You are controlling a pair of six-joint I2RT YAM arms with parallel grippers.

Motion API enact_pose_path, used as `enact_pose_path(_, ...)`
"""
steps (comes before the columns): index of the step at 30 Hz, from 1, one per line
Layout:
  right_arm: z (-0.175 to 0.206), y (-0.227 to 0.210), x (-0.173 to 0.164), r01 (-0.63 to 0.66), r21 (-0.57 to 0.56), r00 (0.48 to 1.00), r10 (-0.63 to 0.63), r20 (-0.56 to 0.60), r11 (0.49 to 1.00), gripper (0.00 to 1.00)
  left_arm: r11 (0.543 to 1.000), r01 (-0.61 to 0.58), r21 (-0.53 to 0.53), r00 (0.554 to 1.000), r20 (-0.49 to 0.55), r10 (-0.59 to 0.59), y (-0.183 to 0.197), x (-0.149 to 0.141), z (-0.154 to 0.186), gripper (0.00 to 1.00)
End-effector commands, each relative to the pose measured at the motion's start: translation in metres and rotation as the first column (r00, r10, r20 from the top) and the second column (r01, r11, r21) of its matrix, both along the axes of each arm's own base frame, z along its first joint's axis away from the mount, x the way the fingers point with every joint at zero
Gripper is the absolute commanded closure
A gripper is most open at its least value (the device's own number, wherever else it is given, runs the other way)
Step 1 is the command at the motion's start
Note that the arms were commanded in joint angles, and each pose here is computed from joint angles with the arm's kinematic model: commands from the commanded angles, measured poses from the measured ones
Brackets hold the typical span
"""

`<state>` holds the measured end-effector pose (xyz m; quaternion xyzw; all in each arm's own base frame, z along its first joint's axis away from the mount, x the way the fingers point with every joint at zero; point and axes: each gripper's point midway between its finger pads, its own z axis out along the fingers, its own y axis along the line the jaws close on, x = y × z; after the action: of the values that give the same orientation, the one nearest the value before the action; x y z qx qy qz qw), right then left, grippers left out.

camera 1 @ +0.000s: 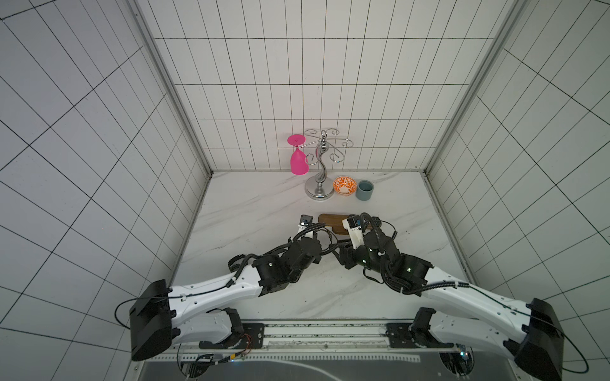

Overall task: Place watch on stand
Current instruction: Pick up the watch at the center of the board.

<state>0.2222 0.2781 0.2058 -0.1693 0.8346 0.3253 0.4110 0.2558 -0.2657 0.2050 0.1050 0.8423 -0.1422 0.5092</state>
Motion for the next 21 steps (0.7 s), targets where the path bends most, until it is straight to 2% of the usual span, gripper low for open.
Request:
enact_pose_path(1, 0.052, 0.01, 0.009, 0.019, 0.101, 0.998, -0.026, 0.064, 0.995, 0.59, 0.999, -0.002, -0.039, 0.999, 0.052, 0.004, -0.01, 0.002, 0.023, 0.89)
enact_pose_path(9, 0.045, 0.007, 0.014, 0.058, 0.089, 0.997, -0.062, 0.05, 0.994, 0.61, 1.0, 0.02, -0.024, 0.998, 0.068, -0.018, -0.022, -0.007, 0.022, 0.89)
enact_pose_path(16, 0.043, 0.003, 0.017, 0.08, 0.079, 0.995, -0.085, 0.054, 0.994, 0.83, 0.998, 0.039, -0.043, 0.997, 0.072, -0.036, -0.023, -0.01, 0.027, 0.87)
enact_pose_path(18, 0.044, 0.001, 0.017, 0.087, 0.078, 0.994, -0.092, 0.059, 0.993, 0.9, 0.997, 0.06, -0.057, 0.996, 0.073, -0.056, -0.025, -0.013, 0.028, 0.85)
enact_pose_path(21, 0.043, -0.002, 0.018, 0.098, 0.071, 0.993, -0.102, 0.065, 0.993, 0.95, 0.991, 0.093, -0.094, 0.993, 0.079, -0.086, -0.028, -0.017, 0.029, 0.78)
